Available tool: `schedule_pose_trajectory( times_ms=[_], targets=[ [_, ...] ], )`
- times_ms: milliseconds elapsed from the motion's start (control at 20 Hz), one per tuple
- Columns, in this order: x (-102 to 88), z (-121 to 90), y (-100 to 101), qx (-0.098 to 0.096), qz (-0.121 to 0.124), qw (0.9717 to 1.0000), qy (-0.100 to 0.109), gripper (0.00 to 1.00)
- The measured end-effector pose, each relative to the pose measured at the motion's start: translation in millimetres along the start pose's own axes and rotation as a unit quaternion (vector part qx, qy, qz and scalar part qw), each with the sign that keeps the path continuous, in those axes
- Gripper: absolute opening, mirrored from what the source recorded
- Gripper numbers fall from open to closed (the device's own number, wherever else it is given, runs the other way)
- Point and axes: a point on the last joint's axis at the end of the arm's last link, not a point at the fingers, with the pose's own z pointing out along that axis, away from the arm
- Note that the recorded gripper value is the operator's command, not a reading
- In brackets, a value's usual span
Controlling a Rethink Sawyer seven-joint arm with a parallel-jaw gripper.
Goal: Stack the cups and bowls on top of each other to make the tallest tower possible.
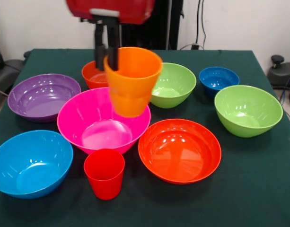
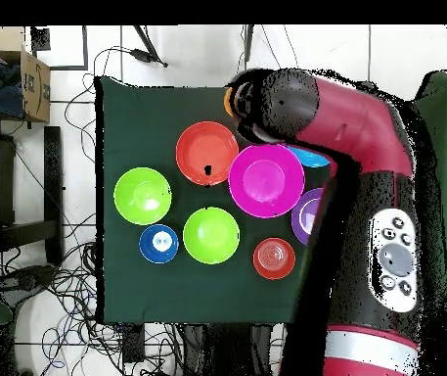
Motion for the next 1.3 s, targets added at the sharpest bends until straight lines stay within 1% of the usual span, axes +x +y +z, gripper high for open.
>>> schedule_pose_trajectory(
  times_ms=[50,100,200,300,400,450,700,850,900,1150,1300],
  targets=[
    [-0.7,1,-5,-0.001,0.0,1.0,0.001,0.0],
    [-1.7,5,-17,-0.003,-0.001,1.0,0.003,0.0],
    [-0.8,12,-32,-0.008,-0.005,0.9999,0.005,0.0],
    [0.4,17,-39,-0.01,-0.007,0.9999,0.006,0.0],
    [3.6,26,-48,-0.015,-0.01,0.9998,0.005,0.0],
    [4.7,29,-50,-0.017,-0.01,0.9998,0.005,0.0],
    [13.7,48,-49,-0.035,-0.013,0.9993,0.009,0.0],
    [17.1,54,-45,-0.041,-0.018,0.999,0.007,0.0],
    [20.1,59,-41,-0.046,-0.024,0.9987,0.002,0.0],
    [26.2,67,-32,-0.056,-0.037,0.9977,-0.005,0.0],
    [30.5,73,-26,-0.063,-0.049,0.9967,-0.015,0.0]
  ],
)
